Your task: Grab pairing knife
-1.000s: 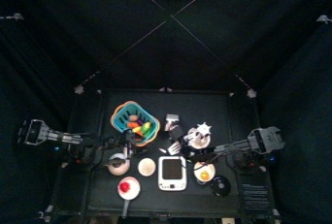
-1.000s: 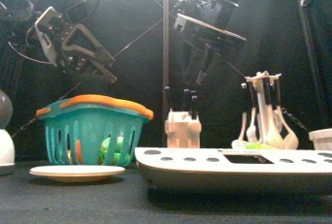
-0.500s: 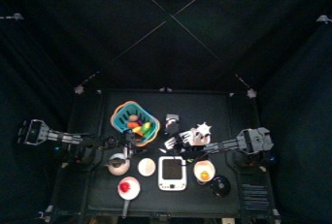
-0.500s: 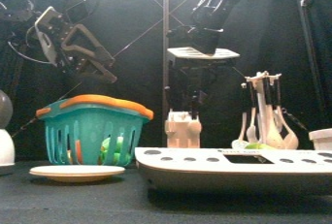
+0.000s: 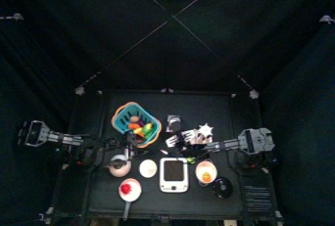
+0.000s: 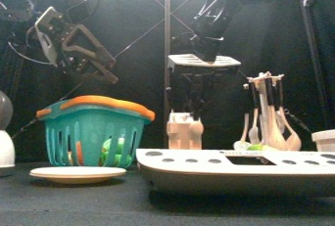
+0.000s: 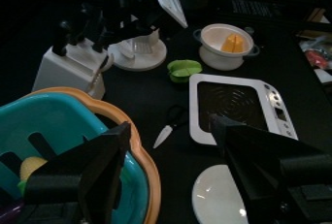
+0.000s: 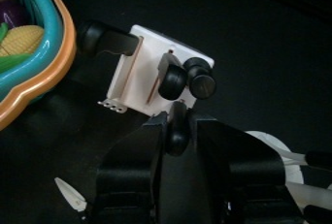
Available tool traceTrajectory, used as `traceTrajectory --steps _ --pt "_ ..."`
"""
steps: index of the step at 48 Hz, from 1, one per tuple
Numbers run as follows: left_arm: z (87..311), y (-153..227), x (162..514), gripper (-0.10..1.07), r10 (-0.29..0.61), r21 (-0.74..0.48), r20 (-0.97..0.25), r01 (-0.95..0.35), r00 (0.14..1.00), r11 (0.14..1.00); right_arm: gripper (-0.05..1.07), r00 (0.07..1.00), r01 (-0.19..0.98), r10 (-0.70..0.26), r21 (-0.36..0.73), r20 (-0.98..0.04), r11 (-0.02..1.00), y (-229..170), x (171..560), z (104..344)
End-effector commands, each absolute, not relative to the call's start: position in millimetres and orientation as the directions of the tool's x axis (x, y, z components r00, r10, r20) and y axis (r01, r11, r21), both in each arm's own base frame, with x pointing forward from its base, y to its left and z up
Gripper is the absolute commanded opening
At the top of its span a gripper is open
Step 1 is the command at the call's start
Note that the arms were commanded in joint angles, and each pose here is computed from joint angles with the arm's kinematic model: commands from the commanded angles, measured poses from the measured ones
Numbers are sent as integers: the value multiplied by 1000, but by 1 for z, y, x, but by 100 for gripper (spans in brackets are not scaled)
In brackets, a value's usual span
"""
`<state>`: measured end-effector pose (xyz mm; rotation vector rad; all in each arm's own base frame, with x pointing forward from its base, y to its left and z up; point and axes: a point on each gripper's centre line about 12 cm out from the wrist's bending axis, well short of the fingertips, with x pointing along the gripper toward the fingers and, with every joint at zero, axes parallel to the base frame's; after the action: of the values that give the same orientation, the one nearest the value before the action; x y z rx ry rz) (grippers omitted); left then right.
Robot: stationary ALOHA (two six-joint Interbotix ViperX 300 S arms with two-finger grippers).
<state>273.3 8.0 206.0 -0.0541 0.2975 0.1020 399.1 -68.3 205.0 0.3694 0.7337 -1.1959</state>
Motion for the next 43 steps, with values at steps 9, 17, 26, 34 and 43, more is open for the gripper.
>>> traceTrajectory --steps 9,17,26,34,43 --pt "211 8 275 98 92 -37 -278 -106 956 994 52 212 938 -706 -63 -676 341 -69 402 224" --pt "211 8 275 98 92 -37 -278 -106 956 994 52 219 939 -711 -54 -668 339 -67 400 232" --pt "211 8 275 98 93 -37 -278 -107 956 994 52 225 938 -708 -47 -669 342 -65 397 235" --pt "210 8 275 98 92 -38 -281 -106 955 994 52 244 934 -704 -35 -667 357 -59 394 241" --pt "211 8 275 98 92 -38 -279 -106 956 994 52 251 932 -708 -32 -660 361 -52 390 249"
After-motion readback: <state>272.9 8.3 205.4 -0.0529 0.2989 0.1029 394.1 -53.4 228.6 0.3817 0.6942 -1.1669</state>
